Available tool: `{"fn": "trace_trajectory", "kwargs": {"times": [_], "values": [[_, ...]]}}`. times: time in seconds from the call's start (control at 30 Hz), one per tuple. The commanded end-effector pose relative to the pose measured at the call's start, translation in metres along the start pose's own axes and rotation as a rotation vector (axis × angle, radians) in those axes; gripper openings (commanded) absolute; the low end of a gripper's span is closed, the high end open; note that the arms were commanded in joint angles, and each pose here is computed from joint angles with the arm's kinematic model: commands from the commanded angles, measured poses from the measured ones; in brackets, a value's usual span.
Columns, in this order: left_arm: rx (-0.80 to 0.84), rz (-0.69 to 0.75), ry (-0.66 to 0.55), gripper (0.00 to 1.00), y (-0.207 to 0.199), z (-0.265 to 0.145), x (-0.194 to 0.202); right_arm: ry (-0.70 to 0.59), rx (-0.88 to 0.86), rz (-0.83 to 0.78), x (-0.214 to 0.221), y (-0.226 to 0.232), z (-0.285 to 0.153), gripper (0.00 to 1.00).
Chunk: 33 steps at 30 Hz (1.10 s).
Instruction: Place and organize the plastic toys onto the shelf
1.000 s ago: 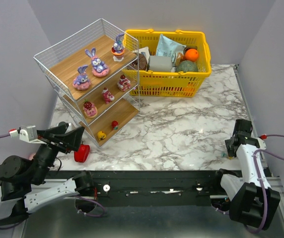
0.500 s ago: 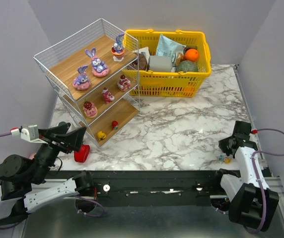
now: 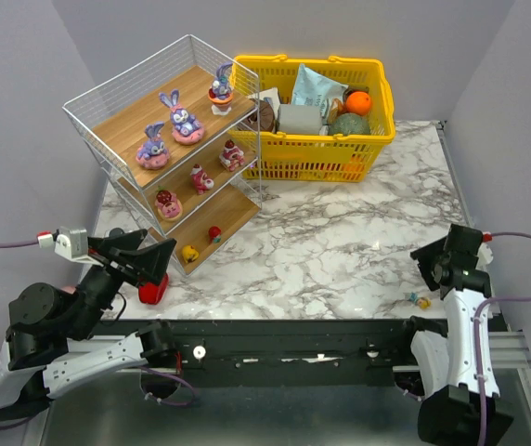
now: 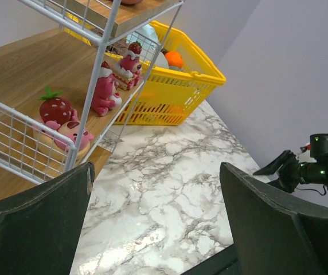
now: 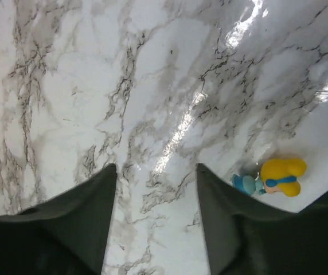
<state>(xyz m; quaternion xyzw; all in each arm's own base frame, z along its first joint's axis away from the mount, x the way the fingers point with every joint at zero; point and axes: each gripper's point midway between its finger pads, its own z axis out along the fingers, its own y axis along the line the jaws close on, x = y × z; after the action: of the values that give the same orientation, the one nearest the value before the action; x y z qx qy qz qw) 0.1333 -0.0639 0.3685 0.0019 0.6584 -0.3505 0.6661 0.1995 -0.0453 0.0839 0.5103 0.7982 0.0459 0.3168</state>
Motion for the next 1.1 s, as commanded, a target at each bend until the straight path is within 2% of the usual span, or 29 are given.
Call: {"fn": "trace_trajectory", "kwargs": {"times": [0.0, 0.17, 0.3, 0.4, 0.67, 1.07], "values": [[0.015, -0.019, 0.010, 0.99, -0.007, 0.006, 0.005, -0.040, 0.091, 0.079, -0.008, -0.015, -0.019, 0.73], [-0.014, -0.014, 0.004, 0.99, -0.001, 0.005, 0.005, 0.033, 0.145, 0.234, 0.010, -0.021, -0.022, 0.82], [-0.051, -0.012, -0.010, 0.99, 0.007, 0.003, 0.001, 0.127, 0.204, 0.348, 0.036, -0.029, -0.013, 0.82], [-0.061, -0.007, -0.015, 0.99, 0.010, 0.002, 0.000, 0.142, 0.245, 0.417, 0.049, -0.040, -0.006, 0.82], [-0.083, -0.007, -0.041, 0.99, 0.020, -0.004, -0.006, 0.023, 0.328, 0.589, 0.051, -0.069, 0.006, 0.76], [-0.115, 0.015, -0.058, 0.99, 0.028, -0.008, -0.013, -0.034, 0.408, 0.648, 0.045, -0.079, 0.018, 0.75]]}}
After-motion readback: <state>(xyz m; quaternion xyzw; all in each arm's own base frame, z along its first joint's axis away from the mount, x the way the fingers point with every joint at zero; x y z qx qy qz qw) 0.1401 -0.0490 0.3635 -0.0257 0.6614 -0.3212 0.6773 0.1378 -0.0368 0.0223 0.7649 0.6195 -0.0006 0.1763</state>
